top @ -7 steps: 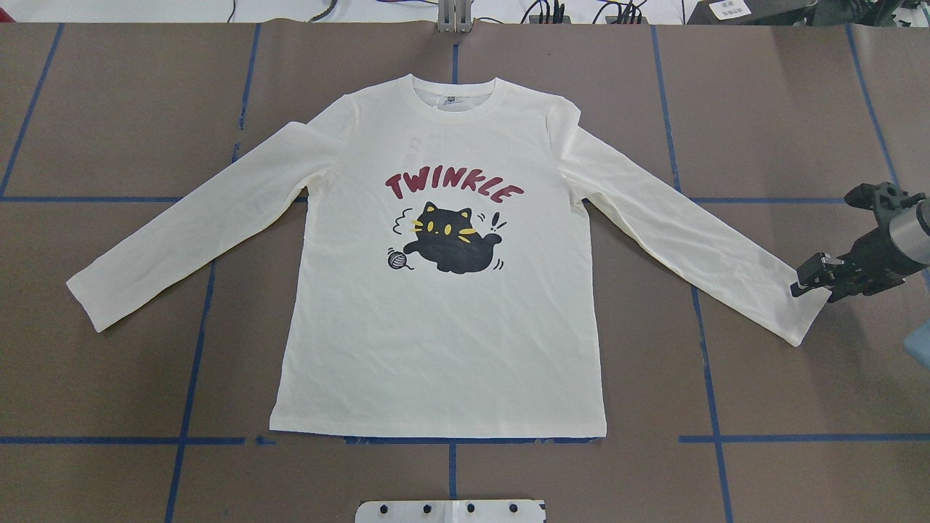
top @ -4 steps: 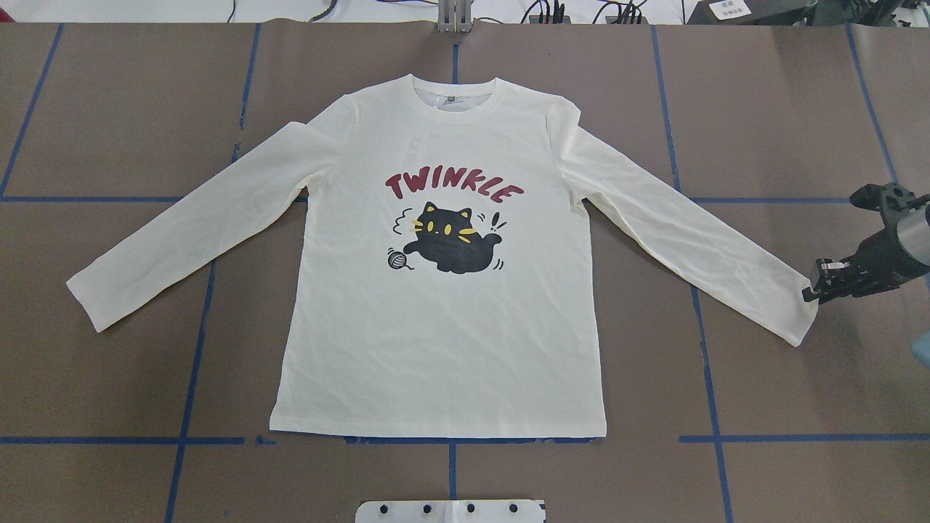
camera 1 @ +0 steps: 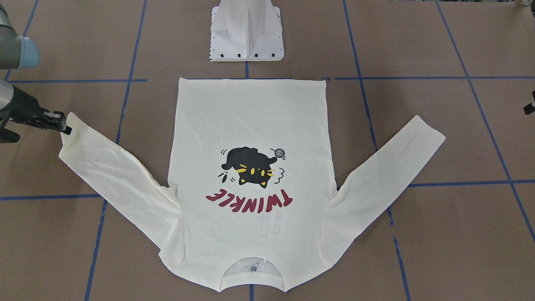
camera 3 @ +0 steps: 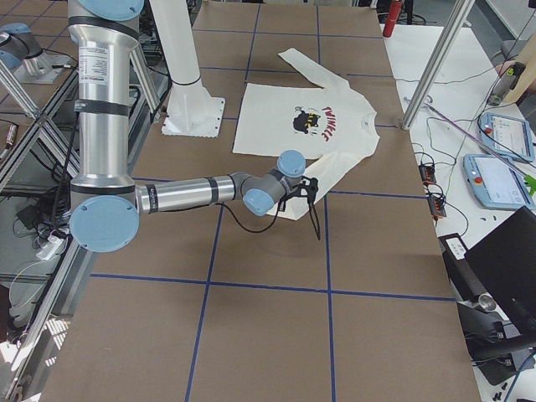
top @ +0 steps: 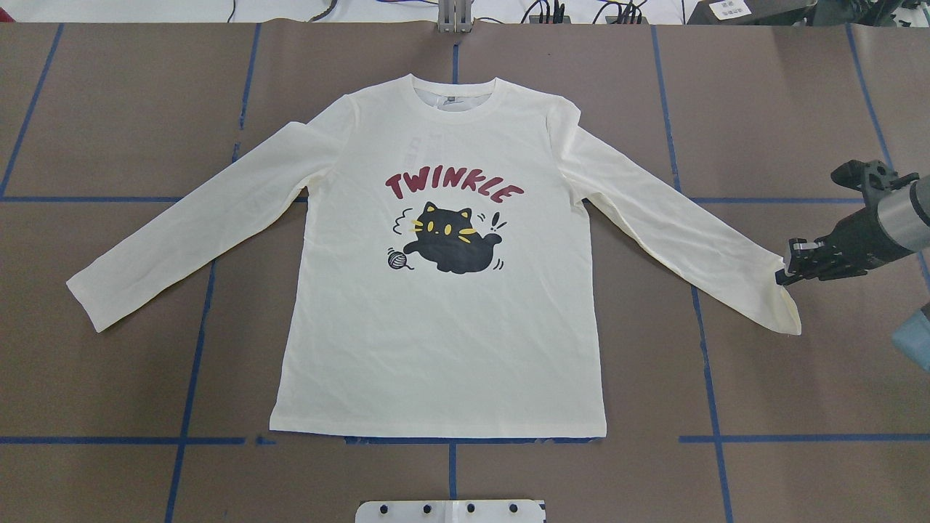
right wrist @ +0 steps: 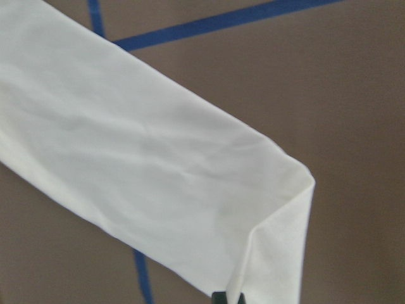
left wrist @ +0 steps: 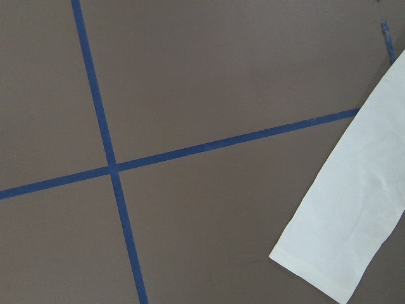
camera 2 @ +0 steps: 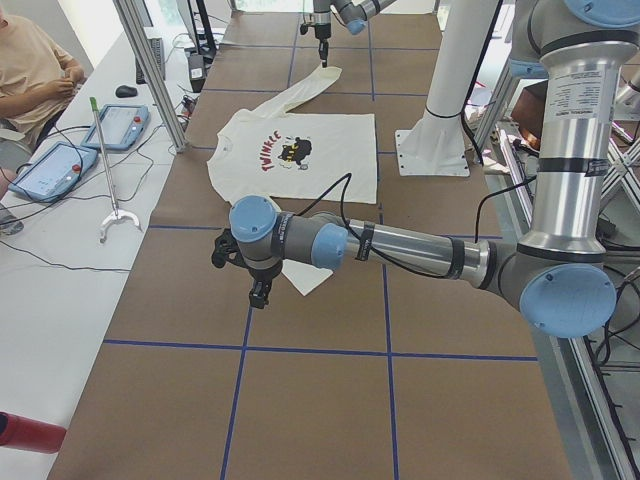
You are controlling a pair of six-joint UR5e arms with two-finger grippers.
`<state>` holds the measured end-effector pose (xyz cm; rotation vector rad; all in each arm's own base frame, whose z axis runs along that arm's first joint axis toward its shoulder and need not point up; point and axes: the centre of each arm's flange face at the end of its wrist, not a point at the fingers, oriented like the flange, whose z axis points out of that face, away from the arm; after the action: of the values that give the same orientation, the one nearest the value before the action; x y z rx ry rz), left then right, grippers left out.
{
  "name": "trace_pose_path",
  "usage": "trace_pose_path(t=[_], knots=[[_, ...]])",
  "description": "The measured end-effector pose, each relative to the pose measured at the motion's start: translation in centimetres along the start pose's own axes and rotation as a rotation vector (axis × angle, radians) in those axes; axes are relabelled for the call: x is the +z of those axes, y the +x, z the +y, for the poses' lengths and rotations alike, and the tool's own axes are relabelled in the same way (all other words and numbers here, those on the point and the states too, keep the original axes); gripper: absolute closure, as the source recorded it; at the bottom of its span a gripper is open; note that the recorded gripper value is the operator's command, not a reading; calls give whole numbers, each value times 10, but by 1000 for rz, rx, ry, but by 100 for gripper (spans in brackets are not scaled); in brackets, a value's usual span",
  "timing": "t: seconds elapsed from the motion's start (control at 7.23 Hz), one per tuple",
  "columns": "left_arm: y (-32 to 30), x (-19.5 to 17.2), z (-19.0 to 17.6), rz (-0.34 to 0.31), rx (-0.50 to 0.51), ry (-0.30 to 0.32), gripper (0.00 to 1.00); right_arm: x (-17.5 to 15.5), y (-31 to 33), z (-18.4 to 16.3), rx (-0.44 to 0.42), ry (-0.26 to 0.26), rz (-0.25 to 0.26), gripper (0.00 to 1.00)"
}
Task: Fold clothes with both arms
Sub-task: 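Lower the right gripper and grasp the cuff of the sleeve nearest it, then carry the sleeve across the shirt front toward the left gripper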
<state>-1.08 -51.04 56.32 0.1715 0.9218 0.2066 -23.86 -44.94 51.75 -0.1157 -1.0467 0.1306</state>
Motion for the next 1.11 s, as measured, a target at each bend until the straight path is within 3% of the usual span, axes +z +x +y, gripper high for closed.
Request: trace_pose_path(t=[0.28,0.55,0.83,1.11], knots=[[3,-1,-3,24,20,18,0,8,-153,-20,98,4,-94,100],[5,-1,-4,29,24,24,0,1,-324,-48,166,45,-95,100],[6,-2,-6,29,28,28,0,25,-474,-53,151,96,-76,100],[8,-3,-7,29,36,34,0,87,-578,-17,73,176,-74,100]])
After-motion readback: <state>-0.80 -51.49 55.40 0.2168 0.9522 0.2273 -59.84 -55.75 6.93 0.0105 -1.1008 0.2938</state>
